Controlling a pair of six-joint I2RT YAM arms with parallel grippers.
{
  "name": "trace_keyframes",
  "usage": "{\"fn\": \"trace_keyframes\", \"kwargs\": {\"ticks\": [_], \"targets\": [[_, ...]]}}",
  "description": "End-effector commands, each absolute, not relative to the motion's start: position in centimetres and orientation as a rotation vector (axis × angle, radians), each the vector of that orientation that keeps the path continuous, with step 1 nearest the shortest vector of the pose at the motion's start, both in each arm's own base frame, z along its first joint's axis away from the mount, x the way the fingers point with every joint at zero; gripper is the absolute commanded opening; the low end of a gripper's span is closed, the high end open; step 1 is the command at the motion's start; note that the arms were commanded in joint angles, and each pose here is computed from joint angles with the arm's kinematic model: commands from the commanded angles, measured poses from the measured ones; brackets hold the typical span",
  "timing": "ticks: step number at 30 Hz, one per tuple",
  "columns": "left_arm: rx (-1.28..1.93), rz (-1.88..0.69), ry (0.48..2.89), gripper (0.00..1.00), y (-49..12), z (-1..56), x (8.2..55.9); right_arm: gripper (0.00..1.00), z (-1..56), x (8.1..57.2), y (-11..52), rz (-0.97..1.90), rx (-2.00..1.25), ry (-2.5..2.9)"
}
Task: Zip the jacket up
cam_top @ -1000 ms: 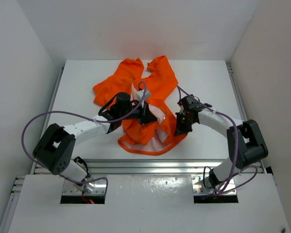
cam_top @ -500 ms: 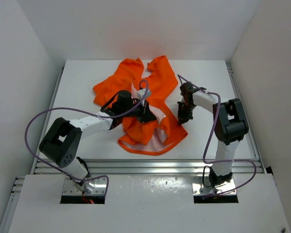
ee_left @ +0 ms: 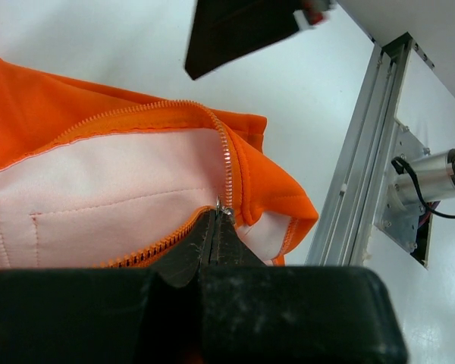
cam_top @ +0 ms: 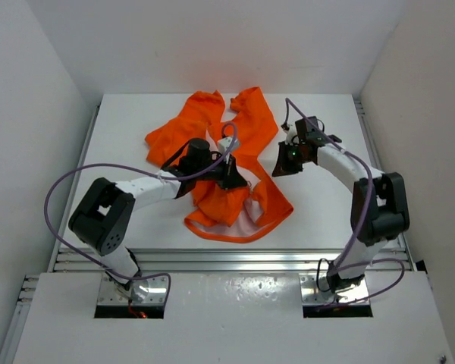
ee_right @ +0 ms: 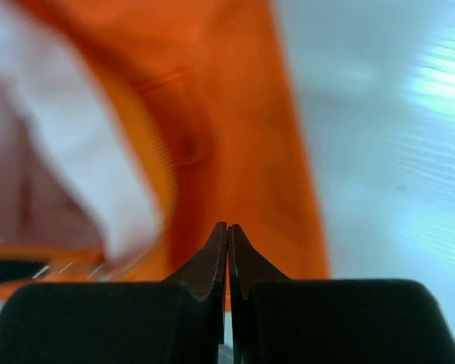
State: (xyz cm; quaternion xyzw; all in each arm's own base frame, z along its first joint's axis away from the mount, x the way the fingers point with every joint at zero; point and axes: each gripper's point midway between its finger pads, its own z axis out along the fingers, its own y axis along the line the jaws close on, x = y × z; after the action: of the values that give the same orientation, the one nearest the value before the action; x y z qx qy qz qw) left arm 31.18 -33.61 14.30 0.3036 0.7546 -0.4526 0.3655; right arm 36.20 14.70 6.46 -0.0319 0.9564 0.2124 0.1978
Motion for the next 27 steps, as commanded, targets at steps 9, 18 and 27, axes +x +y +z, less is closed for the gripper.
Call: {"fn": "trace_keyframes", "kwargs": {"ticks": [9, 18, 27], "targets": [[0.783, -1.132, 1.835, 0.0, -33.4, 17.4, 33.6, 0.0, 5.4, 26.7, 19.1, 0.857, -0.464, 2.883], [0.773, -1.127, 1.857, 0.0, -32.9, 16.9, 33.5, 0.0, 0.9, 25.1, 16.6, 0.651, -0.498, 3.033], [0.755, -1.115, 1.85, 0.0, -32.3, 17.1, 34.2, 0.0, -1.4, 23.2, 12.7, 0.233, -0.558, 3.255]]}}
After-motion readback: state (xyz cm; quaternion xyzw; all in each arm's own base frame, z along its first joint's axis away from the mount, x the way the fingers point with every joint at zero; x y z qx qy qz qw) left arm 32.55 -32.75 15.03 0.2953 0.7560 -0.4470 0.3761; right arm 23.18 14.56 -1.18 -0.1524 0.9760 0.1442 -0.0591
